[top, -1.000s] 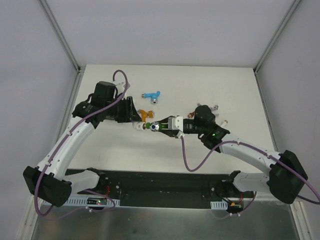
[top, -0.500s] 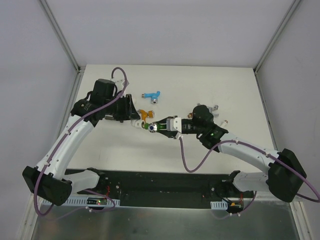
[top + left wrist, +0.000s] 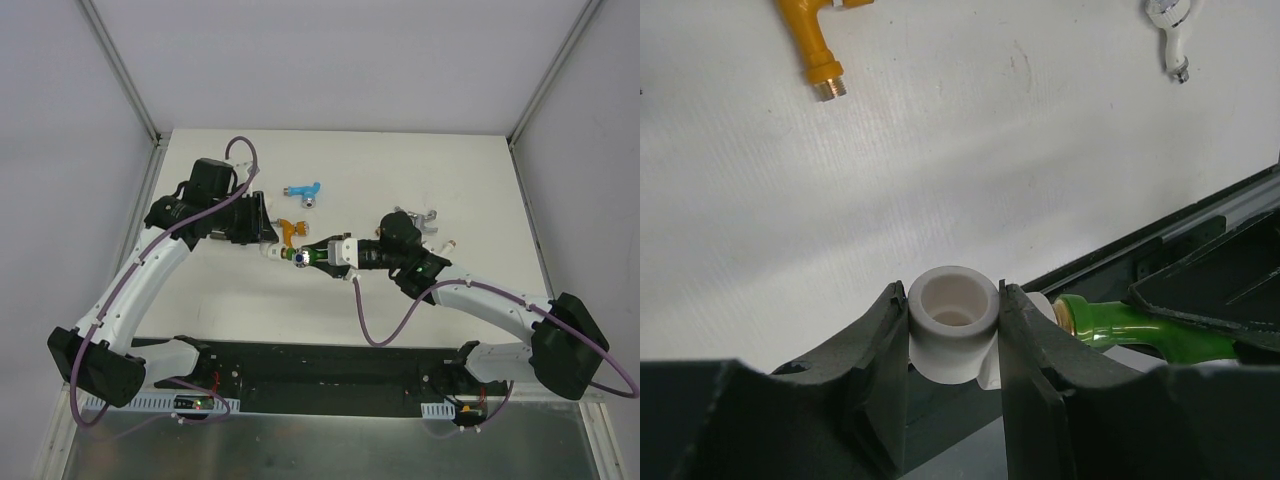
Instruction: Install the water faucets
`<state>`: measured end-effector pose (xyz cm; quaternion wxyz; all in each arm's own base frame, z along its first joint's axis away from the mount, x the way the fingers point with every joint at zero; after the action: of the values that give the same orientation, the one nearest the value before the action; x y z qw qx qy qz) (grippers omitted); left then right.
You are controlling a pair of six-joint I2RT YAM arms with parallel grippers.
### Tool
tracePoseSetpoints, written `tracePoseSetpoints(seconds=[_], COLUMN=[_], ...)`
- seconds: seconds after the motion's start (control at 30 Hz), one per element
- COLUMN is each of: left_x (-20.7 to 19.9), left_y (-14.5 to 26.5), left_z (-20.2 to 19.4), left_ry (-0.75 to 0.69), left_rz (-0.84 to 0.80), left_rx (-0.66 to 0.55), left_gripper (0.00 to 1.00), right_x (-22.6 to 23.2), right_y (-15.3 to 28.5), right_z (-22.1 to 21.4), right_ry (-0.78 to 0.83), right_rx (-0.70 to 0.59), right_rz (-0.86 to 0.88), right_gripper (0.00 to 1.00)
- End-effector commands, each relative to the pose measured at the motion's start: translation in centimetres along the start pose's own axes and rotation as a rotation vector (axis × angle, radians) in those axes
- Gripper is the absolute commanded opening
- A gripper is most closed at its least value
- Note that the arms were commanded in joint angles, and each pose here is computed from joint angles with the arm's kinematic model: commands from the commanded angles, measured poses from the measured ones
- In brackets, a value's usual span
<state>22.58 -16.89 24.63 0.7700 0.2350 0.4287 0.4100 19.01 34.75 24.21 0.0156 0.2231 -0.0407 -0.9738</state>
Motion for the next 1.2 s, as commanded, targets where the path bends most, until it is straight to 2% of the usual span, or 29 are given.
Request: tracePoseSetpoints(seconds=[0.0,0.33,0.47,0.7,0.87,1.17], left_x=[-1.5,-1.9,-1.7,-1.8,-2.1,-2.8], left_y=[1.1,1.4,1.4,1.3,2.1,3.4], left_z=[0.5,0.9,0.9,1.0,1.6,1.1], left_ry=[-0.033,-0.04,-0.04,-0.039,-0.059,-0.059], left_rz=[-0.054,-0.058,-0.037,-0.036,-0.041,-0.132], left_rx=[0.0,0.007,0.045,0.079,0.06,0.053], left_gripper=[0.0,0.0,0.0,0.0,0.0,0.0], right_x=[-2.2,-1.8,-1.9,-2.9,-3.2,-2.6], right_y=[-0.5,-0.9,-1.4,-2.1,-2.4,-2.2], right_z=[3.3,3.4,3.9,4.9,5.4,7.2], right_ry=[0.124,0.132,0.166,0.265,0.31,0.303], right_rx=[-0.084,-0.102,-0.119,-0.172,-0.216,-0.311], right_rz=[-0.047,-0.009,-0.002,-0.02,-0.035,-0.013], right_gripper=[0.0,0.0,0.0,0.0,0.0,0.0])
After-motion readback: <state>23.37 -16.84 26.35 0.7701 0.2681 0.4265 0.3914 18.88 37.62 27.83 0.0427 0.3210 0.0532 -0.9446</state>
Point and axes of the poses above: each gripper's point midway between its finger pads, its own y axis back along the fingers, its own x axis along the line the jaws close on, z = x × y, the point moved 2 cm from there along y, back along the fingers, and after that the axes turned 6 degrees about -y, right-handed, at the moved point
